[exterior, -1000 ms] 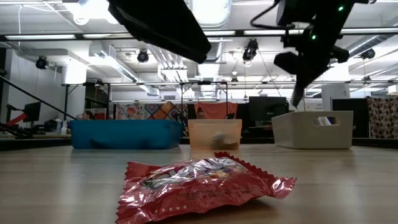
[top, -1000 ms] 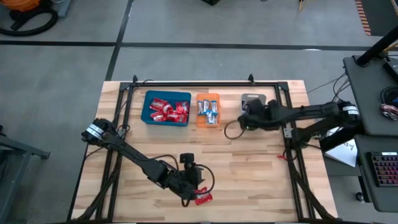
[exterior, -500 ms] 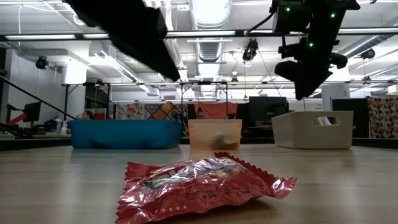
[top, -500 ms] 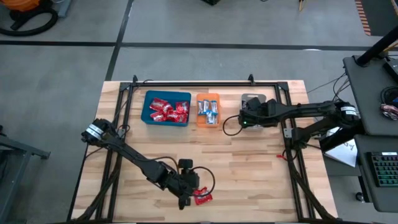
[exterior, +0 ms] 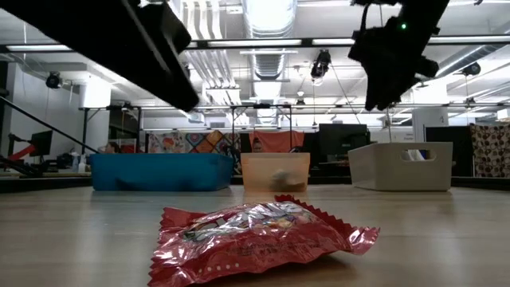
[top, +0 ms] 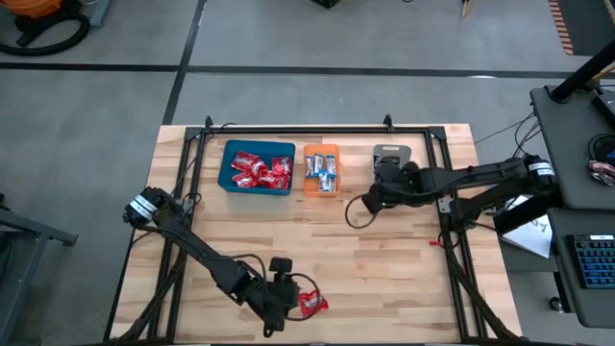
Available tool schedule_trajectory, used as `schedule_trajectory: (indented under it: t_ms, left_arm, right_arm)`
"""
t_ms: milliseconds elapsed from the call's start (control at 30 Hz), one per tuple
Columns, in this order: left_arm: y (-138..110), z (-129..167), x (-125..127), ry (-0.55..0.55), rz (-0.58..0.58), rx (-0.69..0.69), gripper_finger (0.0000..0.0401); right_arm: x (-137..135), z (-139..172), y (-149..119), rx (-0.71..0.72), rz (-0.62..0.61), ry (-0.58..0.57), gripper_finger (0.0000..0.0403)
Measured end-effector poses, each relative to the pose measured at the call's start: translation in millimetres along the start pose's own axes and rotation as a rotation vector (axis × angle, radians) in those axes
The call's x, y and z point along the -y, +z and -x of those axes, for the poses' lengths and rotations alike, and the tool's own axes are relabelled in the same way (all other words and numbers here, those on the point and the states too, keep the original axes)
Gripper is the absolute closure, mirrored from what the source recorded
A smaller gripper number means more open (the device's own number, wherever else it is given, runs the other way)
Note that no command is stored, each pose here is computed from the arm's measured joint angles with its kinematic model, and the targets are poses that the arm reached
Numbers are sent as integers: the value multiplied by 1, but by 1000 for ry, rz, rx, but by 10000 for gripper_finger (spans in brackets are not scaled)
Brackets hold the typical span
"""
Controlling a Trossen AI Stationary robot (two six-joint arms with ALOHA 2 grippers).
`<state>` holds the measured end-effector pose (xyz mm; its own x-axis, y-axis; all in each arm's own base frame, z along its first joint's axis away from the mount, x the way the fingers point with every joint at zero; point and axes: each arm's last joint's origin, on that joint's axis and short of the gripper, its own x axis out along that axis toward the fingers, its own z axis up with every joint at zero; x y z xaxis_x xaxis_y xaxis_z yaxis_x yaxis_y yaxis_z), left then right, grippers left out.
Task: Sort candy
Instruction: Put the red candy into the blue bin
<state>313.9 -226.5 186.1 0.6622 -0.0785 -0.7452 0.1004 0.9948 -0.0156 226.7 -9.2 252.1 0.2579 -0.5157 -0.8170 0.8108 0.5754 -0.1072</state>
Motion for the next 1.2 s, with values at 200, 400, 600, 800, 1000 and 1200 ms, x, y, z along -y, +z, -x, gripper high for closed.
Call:
schedule_trajectory:
  t_ms: [200,400,600,800,1000,1200]
  left_arm:
    - [-14,-12,-3,-12,76,146,219]
    - [-20,-17,-7,-7,117,242,183]
    - [-23,-18,-10,44,129,287,120]
    - [-28,-20,-12,31,147,322,98]
    - [-33,-40,-6,15,124,352,101]
    - [-37,-60,-3,-7,105,314,111]
  right_arm:
    - [-15,11,-10,38,33,87,234]
    - [-21,16,-15,51,47,120,236]
    - [-22,16,-15,67,31,111,236]
    - [-21,16,-15,69,27,108,236]
    - [-21,16,-15,70,25,107,236]
    - [-21,16,-15,70,25,106,236]
